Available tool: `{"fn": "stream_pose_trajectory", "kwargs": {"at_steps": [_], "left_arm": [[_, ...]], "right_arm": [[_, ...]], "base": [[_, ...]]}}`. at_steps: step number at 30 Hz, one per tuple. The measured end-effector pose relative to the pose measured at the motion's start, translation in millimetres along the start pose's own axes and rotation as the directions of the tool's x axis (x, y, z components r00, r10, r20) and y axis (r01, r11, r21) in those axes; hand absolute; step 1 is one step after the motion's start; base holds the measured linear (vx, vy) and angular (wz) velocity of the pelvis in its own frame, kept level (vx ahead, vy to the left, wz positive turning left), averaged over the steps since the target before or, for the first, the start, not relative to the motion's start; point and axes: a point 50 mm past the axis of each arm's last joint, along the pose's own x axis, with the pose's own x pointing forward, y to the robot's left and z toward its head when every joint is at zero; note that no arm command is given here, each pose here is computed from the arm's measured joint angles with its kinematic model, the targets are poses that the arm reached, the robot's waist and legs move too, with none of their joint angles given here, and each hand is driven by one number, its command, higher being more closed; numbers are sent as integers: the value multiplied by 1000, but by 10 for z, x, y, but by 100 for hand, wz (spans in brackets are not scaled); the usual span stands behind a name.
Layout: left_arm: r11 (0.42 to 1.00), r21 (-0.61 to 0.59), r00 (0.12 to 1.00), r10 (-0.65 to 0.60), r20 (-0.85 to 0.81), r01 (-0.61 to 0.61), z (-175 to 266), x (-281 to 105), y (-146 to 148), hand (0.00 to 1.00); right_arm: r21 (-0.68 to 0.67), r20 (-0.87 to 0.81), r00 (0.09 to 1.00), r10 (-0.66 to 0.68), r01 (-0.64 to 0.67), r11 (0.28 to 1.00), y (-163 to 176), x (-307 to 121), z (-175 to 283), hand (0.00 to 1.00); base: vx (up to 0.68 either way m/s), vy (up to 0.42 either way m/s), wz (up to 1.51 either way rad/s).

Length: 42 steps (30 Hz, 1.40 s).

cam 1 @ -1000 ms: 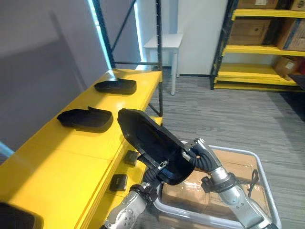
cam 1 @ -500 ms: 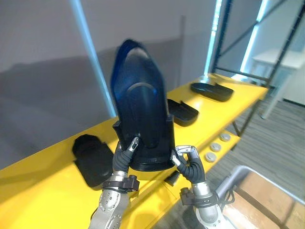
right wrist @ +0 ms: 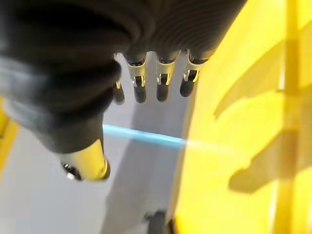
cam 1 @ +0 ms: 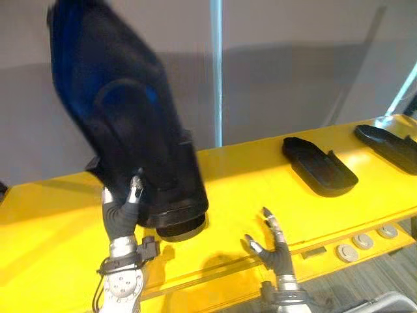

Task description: Walk over and take plastic housings, then place them on the shelf

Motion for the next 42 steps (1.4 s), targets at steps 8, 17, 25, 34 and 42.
{"fn": "stream_pose_trajectory", "kwargs": {"at_steps": [8, 17, 25, 34, 42], "left_arm": [[992, 25, 992, 119, 40, -120, 17, -119, 251, 100], [985, 101, 988, 131, 85, -139, 103, -28, 493, 100], [993, 34, 993, 114, -40, -112, 38, 7, 549, 100], [987, 50, 959, 162, -232, -155, -112, -279, 710, 100], [979, 124, 884, 199, -424, -160, -414, -355, 814, 100]], "right_arm": [[9, 18, 997, -79, 79, 997, -210, 20, 31, 0], [83, -36, 990, -138, 140, 987, -105, 48, -33, 0], [27, -8, 968, -251, 252, 967, -391, -103, 83, 0], [-43, 209, 925, -318, 333, 942, -772, -11, 410, 0], [36, 368, 869, -331, 343, 939, -772, 79, 751, 0]], "base": [[109, 223, -1], [-31, 346, -4], [-26, 35, 41], [-43, -120, 15], [-26, -40, 5]]}}
